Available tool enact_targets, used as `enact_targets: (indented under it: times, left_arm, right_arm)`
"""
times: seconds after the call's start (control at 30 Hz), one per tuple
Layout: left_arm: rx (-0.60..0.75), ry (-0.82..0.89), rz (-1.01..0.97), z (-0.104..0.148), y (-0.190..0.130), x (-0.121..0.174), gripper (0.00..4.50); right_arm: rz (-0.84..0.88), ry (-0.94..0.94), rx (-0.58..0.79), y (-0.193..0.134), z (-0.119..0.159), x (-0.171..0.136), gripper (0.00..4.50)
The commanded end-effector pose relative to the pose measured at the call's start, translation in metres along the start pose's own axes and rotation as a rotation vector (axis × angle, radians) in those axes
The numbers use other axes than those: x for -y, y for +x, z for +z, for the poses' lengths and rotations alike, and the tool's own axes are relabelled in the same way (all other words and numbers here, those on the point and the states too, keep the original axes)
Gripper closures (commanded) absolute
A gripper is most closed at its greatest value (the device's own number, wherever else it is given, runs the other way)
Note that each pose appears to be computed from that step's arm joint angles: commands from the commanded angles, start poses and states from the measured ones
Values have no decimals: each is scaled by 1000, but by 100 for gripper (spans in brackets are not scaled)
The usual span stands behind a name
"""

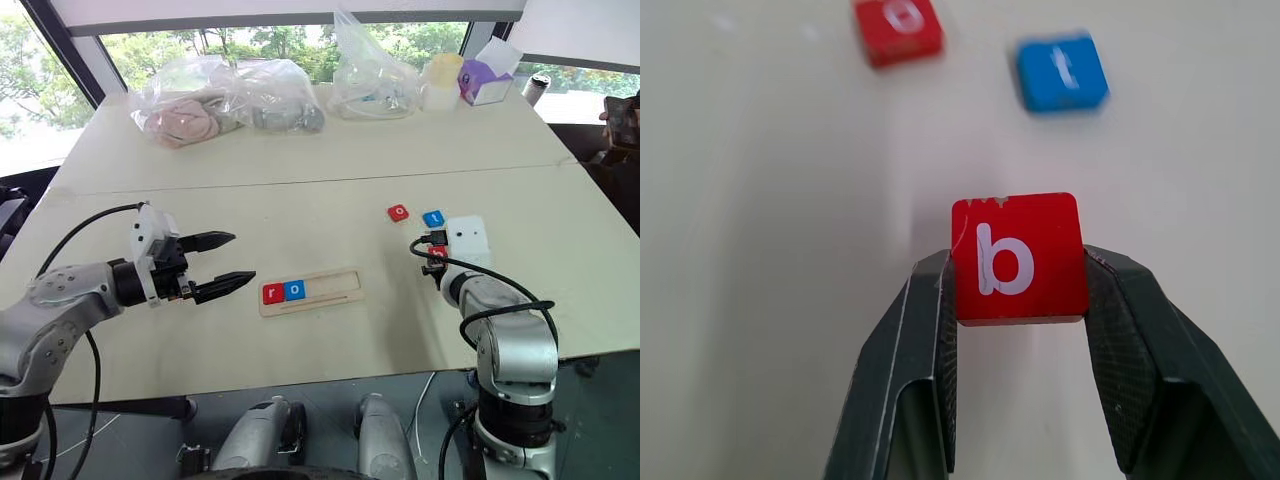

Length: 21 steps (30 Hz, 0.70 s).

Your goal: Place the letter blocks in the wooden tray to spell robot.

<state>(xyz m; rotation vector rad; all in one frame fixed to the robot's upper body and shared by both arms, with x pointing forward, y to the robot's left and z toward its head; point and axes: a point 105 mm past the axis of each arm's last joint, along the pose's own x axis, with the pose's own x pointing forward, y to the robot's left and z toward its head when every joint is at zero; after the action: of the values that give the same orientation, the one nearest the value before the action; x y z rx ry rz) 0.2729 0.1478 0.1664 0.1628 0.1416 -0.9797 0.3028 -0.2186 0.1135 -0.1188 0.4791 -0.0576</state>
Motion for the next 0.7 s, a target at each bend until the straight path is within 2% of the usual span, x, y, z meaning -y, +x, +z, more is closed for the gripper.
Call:
enact_targets:
  times: [0.03, 0.3, 0.7]
  left_arm:
    - [25, 40, -16, 8, 2, 0, 0]
    - [29, 57, -43, 11, 5, 2, 0]
    - [83, 91, -86, 27, 2, 12, 0]
  right_arm:
    - [-40, 25, 38, -7, 5, 6, 334]
    - [109, 35, 4, -14, -2, -23, 334]
    - [172, 43, -49, -14, -12, -37, 334]
